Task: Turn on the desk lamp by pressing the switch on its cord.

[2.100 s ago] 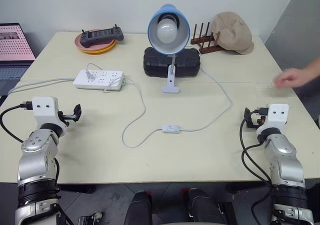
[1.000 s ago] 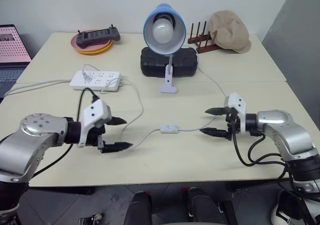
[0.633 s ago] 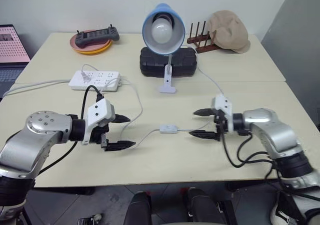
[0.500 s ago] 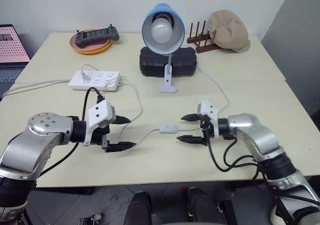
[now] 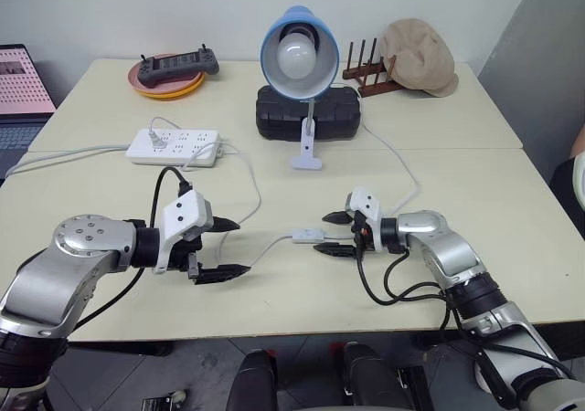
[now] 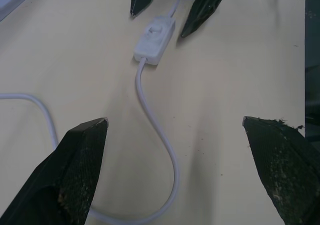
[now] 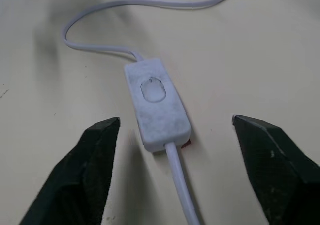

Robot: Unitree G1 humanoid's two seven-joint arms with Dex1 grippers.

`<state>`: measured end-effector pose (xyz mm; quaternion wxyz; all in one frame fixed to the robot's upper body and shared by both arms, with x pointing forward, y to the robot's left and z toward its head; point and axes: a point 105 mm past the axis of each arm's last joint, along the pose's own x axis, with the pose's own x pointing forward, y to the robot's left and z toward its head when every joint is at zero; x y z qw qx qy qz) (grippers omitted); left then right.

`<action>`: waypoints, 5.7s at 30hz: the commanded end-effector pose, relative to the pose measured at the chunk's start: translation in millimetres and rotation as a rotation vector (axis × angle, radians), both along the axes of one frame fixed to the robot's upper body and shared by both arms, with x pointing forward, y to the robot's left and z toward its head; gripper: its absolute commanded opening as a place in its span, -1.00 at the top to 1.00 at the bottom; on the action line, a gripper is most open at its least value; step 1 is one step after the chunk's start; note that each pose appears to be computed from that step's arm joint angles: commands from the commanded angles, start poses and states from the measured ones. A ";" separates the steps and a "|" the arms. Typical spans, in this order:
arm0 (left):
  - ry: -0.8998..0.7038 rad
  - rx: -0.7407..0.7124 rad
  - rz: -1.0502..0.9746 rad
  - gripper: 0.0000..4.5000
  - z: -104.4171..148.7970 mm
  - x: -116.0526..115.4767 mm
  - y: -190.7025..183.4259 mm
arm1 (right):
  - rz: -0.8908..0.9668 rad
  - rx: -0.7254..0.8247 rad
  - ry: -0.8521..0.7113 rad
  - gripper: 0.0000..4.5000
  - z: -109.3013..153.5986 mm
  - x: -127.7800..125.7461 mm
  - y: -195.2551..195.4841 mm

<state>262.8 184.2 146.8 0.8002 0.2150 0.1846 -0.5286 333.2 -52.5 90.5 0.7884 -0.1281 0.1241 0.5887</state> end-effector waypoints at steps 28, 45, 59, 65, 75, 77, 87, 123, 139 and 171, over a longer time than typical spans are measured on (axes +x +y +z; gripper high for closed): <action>0.451 -0.853 0.291 -1.00 39.7 -15.6 -56.1 | -0.224 0.164 -0.330 0.52 81.3 20.3 -22.0; 0.479 -1.073 0.396 -1.00 29.4 29.8 -87.7 | -0.076 0.167 -0.351 0.52 90.2 -17.1 -7.2; 0.555 -1.156 0.361 -1.00 33.1 36.1 -95.1 | -0.046 0.206 -0.341 0.52 95.1 -29.9 -2.2; 0.553 -1.142 0.359 -1.00 31.7 37.9 -94.7 | -0.037 0.208 -0.331 0.52 94.3 -33.1 -1.8; 0.561 -1.124 0.325 -0.25 29.9 30.8 -100.5 | -0.030 0.215 -0.330 0.52 96.0 -34.1 0.1; 0.563 -1.124 0.324 -0.03 29.6 30.2 -100.8 | -0.030 0.217 -0.332 0.52 96.7 -33.9 0.3; 0.567 -1.121 0.323 0.75 29.2 29.1 -100.8 | -0.020 0.220 -0.332 0.52 97.1 -36.0 1.8; 0.806 -1.379 0.377 0.45 46.0 11.4 -105.8 | -0.053 0.190 -0.351 0.52 81.4 -35.2 -5.0; 0.781 -1.207 0.370 0.12 31.4 0.1 -110.4 | -0.092 0.207 -0.346 0.52 84.5 -28.4 -9.0; -0.143 -0.204 0.207 -1.00 45.8 21.7 -16.4 | -0.211 -0.062 -0.251 -0.21 44.7 48.9 -38.9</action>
